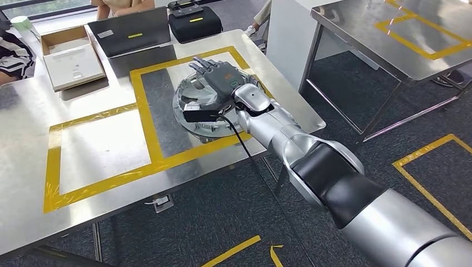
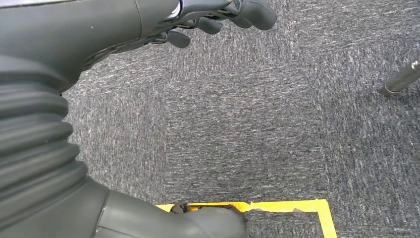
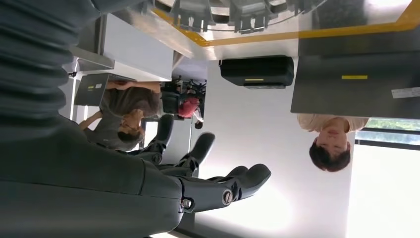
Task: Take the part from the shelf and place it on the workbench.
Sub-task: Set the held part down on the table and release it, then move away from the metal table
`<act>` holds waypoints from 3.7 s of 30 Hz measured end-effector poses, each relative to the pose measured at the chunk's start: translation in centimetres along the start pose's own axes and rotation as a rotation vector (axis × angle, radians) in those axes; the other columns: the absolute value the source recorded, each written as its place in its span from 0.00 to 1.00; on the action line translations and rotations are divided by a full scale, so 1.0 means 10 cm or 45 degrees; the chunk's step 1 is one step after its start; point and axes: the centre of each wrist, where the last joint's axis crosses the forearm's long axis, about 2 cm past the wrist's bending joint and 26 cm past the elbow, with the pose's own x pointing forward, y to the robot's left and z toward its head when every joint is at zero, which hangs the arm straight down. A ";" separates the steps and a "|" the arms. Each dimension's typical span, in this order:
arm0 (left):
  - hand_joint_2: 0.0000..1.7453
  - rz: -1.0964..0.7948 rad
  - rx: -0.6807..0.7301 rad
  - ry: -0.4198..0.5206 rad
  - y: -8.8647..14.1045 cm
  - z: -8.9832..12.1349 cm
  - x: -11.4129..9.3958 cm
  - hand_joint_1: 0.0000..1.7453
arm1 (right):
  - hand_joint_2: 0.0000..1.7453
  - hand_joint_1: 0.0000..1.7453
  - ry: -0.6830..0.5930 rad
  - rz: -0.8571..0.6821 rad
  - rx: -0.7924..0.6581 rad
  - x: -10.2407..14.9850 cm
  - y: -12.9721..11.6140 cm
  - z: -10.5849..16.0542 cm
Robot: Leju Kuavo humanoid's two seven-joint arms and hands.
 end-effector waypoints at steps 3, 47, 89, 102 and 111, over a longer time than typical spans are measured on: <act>0.00 0.001 0.000 0.000 0.01 -0.01 0.01 0.00 | 0.00 0.00 -0.001 -0.007 -0.012 -0.01 0.00 0.00; 0.00 -0.004 0.011 0.060 0.11 -0.05 -0.07 0.00 | 0.00 0.00 -0.236 -0.091 -0.078 0.32 0.15 -0.04; 0.00 -0.012 -0.003 0.069 0.10 -0.05 -0.06 0.00 | 0.00 0.00 -0.245 -0.062 -0.114 0.42 0.09 -0.07; 0.00 -0.005 -0.004 0.057 0.10 -0.05 -0.06 0.00 | 0.00 0.00 -0.225 -0.093 -0.112 0.45 0.09 -0.08; 0.50 -0.034 -0.003 0.085 0.09 -0.04 -0.07 0.00 | 0.00 0.00 -0.229 -0.144 -0.073 0.43 0.17 -0.06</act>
